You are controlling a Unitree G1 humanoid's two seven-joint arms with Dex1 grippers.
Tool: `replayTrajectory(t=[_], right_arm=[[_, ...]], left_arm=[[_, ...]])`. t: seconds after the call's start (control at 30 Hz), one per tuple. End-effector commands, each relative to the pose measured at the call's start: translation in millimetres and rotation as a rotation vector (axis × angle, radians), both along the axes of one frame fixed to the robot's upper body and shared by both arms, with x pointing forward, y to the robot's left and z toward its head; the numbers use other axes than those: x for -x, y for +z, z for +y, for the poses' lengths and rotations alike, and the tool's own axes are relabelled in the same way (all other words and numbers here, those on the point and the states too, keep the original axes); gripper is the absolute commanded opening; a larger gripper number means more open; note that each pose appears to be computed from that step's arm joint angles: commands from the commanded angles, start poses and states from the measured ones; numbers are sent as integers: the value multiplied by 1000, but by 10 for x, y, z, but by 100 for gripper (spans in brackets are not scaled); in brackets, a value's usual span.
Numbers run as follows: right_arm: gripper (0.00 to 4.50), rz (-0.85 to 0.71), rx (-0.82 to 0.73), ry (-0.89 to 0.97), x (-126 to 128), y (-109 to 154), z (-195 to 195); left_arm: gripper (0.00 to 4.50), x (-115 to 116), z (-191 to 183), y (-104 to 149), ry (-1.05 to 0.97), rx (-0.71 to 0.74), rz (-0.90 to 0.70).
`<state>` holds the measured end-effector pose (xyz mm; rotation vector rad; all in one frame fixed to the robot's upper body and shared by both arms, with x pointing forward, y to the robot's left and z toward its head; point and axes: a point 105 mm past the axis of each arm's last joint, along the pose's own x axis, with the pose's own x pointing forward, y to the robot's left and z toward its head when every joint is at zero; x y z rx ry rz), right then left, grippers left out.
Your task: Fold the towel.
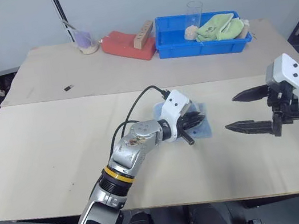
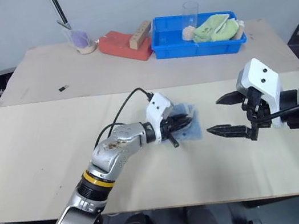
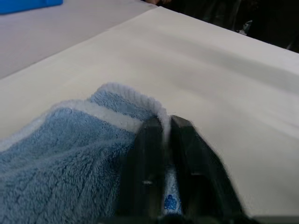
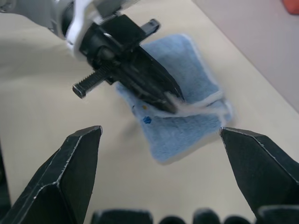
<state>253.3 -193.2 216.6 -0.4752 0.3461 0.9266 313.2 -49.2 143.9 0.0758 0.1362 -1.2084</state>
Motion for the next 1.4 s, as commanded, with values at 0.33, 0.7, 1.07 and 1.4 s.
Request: replayTrajectory(t=[0.33, 0.7, 1.07, 1.4], right_arm=[[450, -114, -80, -109, -281, 23, 12], [450, -93, -278, -273, -932, -400, 307], [450, -24, -240, -352, -1201, -811, 220], [292, 163, -332, -282, -1147, -954, 410]], left_arm=[[446, 43, 377, 544, -75, 91, -302], [446, 441, 1671, 699, -304, -185, -313], [446, 806, 1880, 878, -339, -135, -340], [450, 891, 1869, 964, -366, -128, -381]])
